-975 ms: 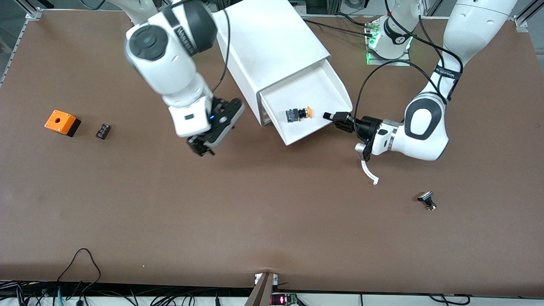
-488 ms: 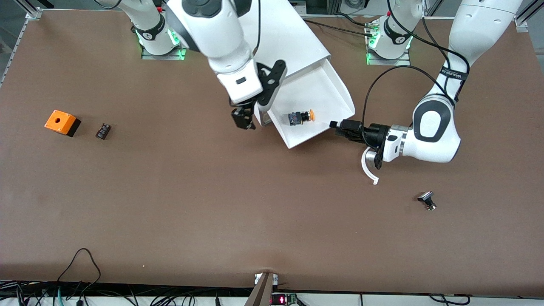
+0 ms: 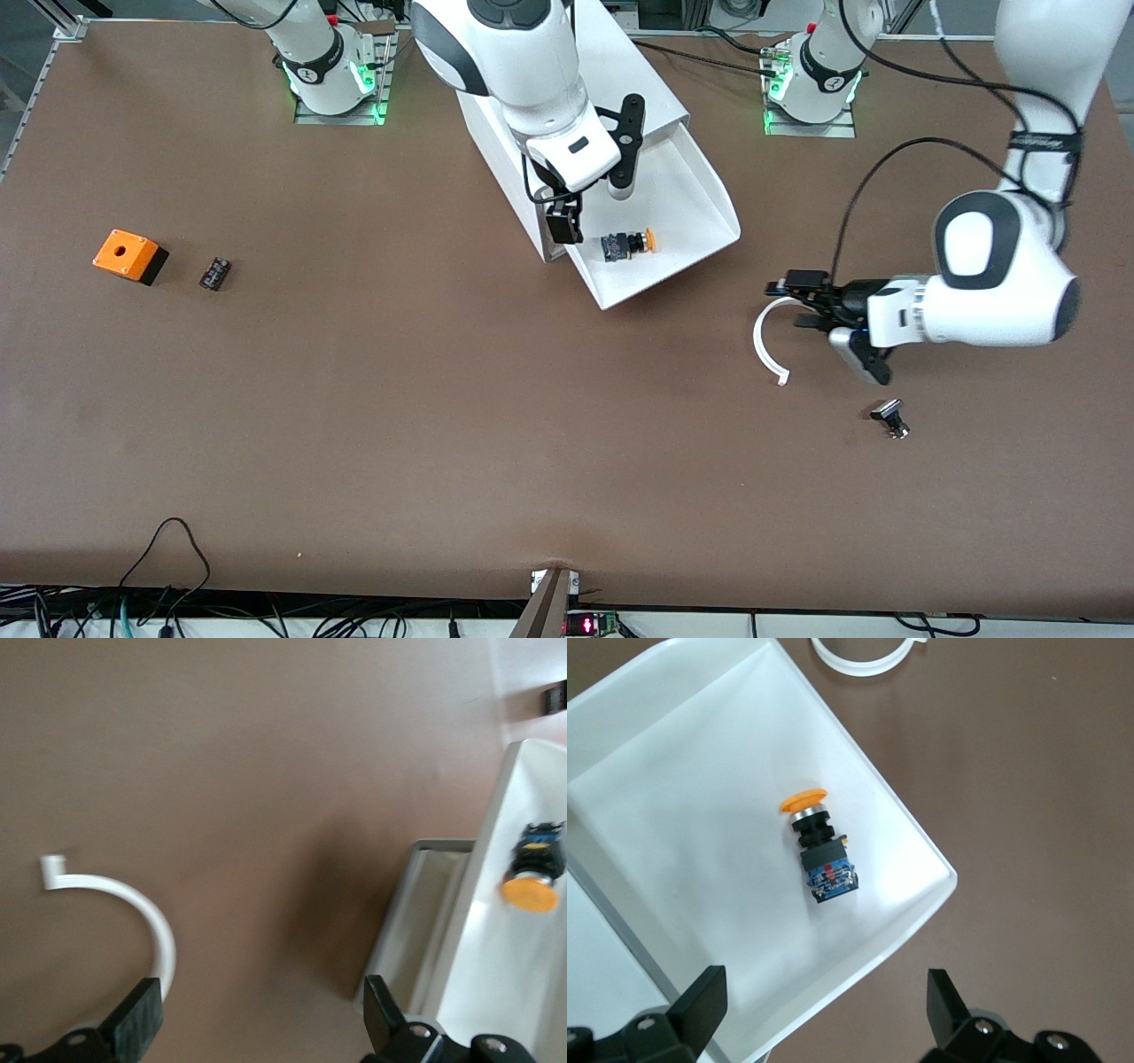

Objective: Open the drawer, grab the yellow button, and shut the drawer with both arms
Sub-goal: 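Release the drawer with the left gripper while the right gripper reaches in, then grasp the orange-capped button in the drawer with the right gripper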

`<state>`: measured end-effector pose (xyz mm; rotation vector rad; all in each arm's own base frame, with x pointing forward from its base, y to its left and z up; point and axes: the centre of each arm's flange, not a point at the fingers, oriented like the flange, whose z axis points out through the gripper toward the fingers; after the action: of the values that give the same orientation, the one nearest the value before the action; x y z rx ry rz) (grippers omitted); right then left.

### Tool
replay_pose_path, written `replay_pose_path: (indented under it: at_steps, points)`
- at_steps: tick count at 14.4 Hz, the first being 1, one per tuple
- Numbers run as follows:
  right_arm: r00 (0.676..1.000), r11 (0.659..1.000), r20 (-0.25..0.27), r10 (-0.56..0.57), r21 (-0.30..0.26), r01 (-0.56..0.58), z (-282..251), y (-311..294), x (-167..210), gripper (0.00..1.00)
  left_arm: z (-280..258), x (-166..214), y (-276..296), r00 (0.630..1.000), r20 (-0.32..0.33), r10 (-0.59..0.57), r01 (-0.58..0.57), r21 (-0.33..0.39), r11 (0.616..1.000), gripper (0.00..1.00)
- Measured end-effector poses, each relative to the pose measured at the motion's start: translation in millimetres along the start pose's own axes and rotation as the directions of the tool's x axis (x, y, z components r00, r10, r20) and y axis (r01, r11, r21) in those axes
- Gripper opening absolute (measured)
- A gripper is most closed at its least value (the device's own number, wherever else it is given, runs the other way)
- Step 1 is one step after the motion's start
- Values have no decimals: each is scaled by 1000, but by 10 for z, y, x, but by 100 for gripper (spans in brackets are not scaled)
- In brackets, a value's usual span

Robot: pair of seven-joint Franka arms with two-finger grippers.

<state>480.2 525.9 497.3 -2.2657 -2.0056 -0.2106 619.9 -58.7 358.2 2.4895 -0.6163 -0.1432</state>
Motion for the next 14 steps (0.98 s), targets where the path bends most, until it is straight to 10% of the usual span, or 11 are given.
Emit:
replay_pose_path:
  at_steps: [8, 14]
  points:
    - [985, 984, 18, -174, 39, 174, 428, -69, 198, 100, -1699, -349, 561, 985, -97, 141, -82, 453, 888, 100]
    - [973, 974, 65, -221, 56, 218, 846, -249, 344, 100, -2008, -695, 766, 956, -198, -218, 287, 464, 838, 100]
